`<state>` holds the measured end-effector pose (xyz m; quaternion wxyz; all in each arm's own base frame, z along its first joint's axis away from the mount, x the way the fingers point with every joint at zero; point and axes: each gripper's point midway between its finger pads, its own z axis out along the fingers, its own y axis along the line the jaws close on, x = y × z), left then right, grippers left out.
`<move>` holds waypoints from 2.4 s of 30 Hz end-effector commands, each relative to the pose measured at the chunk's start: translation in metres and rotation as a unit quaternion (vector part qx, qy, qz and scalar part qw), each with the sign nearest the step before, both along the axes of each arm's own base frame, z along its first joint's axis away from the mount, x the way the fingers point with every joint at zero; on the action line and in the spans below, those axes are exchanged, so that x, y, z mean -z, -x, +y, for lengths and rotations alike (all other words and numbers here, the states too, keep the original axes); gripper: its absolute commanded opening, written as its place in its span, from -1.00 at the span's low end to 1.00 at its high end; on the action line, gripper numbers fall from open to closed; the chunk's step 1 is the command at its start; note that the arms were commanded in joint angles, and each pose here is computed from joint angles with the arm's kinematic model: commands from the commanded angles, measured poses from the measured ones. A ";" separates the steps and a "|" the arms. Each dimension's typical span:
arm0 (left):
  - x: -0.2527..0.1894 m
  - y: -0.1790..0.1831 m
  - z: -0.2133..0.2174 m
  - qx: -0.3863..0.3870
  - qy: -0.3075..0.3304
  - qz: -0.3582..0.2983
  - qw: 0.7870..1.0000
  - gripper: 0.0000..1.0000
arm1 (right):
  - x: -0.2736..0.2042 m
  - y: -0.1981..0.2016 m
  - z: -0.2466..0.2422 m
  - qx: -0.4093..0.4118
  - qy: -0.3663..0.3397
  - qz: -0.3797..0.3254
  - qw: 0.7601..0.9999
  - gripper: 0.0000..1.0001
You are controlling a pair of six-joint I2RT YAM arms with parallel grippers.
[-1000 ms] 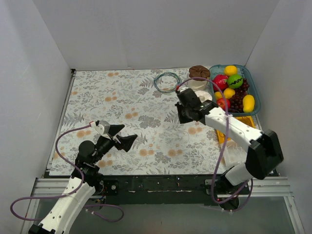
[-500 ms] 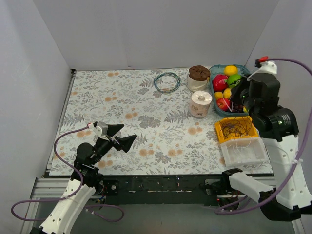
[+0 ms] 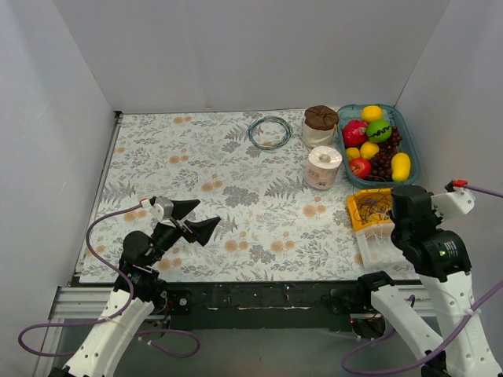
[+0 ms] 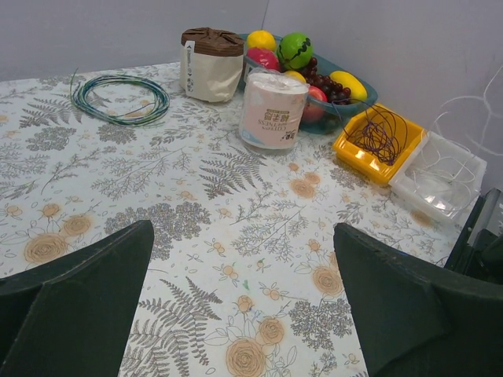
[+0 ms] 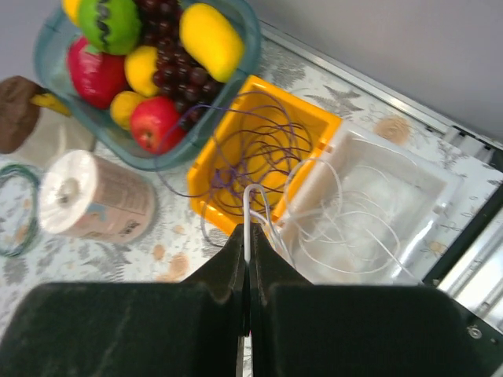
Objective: Untangle the cables
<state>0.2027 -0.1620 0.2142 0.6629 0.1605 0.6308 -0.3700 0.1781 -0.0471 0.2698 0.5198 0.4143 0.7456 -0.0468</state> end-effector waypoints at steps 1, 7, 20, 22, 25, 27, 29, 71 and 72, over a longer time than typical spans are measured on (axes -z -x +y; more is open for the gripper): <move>-0.002 0.002 0.000 0.001 -0.001 -0.009 1.000 0.96 | 0.021 0.014 -0.030 0.111 0.021 -0.001 0.994 -0.97; -0.001 0.001 0.001 -0.003 -0.003 -0.009 1.000 0.96 | 0.078 0.027 -0.038 0.170 0.017 0.029 0.985 -0.97; -0.001 0.002 0.002 -0.003 -0.006 -0.010 1.000 0.96 | 0.139 0.000 -0.043 0.181 -0.018 0.092 0.979 -0.97; -0.002 0.002 0.002 -0.003 -0.005 -0.011 1.000 0.96 | 0.150 0.001 -0.050 0.191 -0.042 0.121 0.973 -0.97; -0.001 0.001 0.002 -0.004 -0.006 -0.010 1.000 0.96 | 0.149 -0.002 -0.054 0.188 -0.061 0.131 0.972 -0.79; -0.002 0.001 0.002 -0.005 -0.006 -0.011 1.000 0.96 | 0.138 -0.015 -0.055 0.167 -0.054 0.115 0.978 -0.26; -0.003 0.002 0.002 -0.003 -0.004 -0.013 1.000 0.96 | 0.134 -0.019 -0.052 0.151 -0.058 0.115 0.980 0.17; 0.040 -0.064 0.097 -0.249 -0.003 0.089 0.964 0.96 | 0.082 -0.110 0.124 -0.466 0.168 -0.007 0.869 0.96; 0.043 -0.064 0.101 -0.249 -0.005 0.091 0.964 0.96 | 0.082 -0.112 0.129 -0.470 0.168 -0.027 0.866 0.96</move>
